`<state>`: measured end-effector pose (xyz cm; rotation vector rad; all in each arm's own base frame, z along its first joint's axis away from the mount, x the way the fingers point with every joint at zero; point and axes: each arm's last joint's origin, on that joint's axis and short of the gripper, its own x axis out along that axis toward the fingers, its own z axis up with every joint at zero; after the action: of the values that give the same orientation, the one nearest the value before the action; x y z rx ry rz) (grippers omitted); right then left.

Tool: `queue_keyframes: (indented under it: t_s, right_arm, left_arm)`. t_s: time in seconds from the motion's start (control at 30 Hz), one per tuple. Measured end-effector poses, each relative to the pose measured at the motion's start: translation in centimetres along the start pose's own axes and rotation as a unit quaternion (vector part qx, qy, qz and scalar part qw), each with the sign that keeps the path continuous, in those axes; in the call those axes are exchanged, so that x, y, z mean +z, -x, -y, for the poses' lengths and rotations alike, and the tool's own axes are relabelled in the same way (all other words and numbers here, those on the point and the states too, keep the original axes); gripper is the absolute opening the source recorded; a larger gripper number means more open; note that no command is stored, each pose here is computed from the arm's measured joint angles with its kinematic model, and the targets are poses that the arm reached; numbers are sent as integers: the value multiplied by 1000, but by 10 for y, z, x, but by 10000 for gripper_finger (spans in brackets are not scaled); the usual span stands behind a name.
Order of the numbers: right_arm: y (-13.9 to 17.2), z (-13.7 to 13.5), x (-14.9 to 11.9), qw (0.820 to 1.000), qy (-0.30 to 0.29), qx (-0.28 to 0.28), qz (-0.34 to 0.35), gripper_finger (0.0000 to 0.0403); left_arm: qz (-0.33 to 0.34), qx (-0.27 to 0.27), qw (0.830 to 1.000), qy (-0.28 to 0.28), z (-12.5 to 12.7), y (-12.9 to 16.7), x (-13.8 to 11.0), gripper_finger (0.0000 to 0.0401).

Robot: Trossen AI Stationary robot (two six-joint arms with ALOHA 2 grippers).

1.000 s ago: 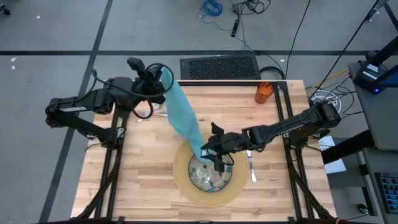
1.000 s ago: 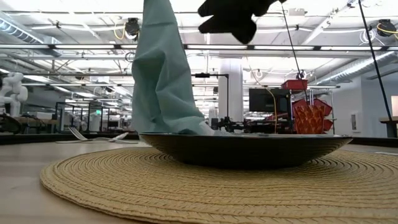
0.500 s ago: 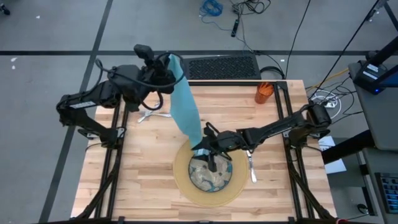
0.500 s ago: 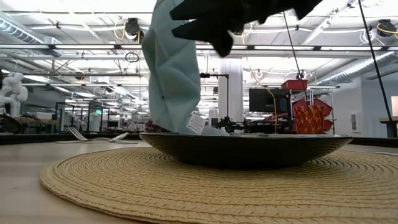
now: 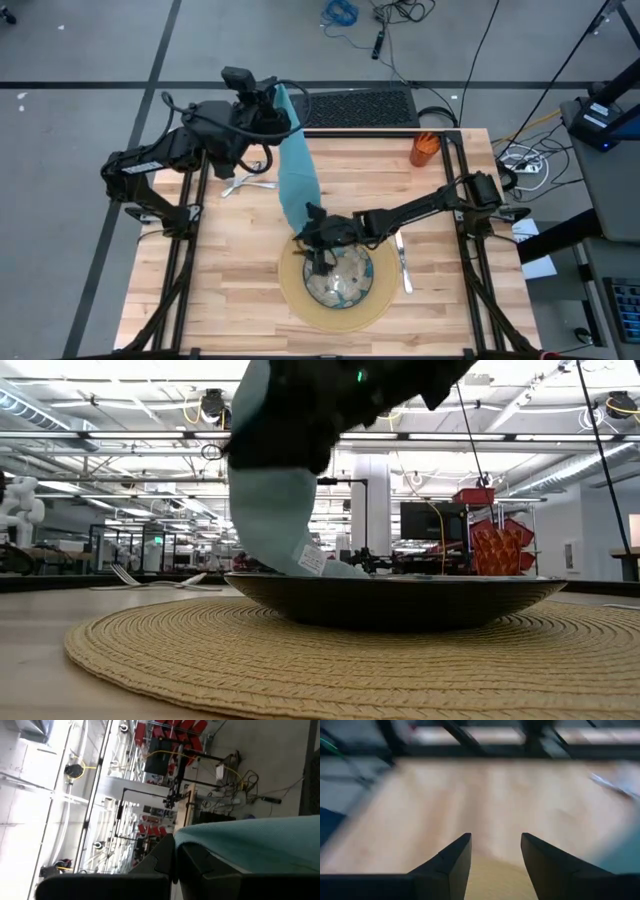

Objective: Set table place
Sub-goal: Fold the blue napkin

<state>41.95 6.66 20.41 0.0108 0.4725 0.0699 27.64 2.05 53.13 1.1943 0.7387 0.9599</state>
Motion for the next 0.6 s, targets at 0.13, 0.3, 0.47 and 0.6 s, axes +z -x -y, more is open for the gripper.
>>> queue_keyframes:
  t_s: [0.13, 0.3, 0.47, 0.6]
  right_arm:
    - [-1, 28, -9, 992, 5, -114, -48, 151]
    - [3, 70, -19, 974, -37, -199, -99, 134]
    - [12, 93, -17, 963, -59, -242, -108, 121]
    - [30, 102, -11, 941, -37, -312, -128, 110]
  left_arm:
    - [11, -2, 1000, 2, 0, 6, 3, 0]
    - [24, -4, 1000, 4, -1, 15, 5, 0]
    - [20, 0, 1000, 12, -10, 20, -4, 0]
    - [14, 6, 999, 30, -21, 25, -18, 0]
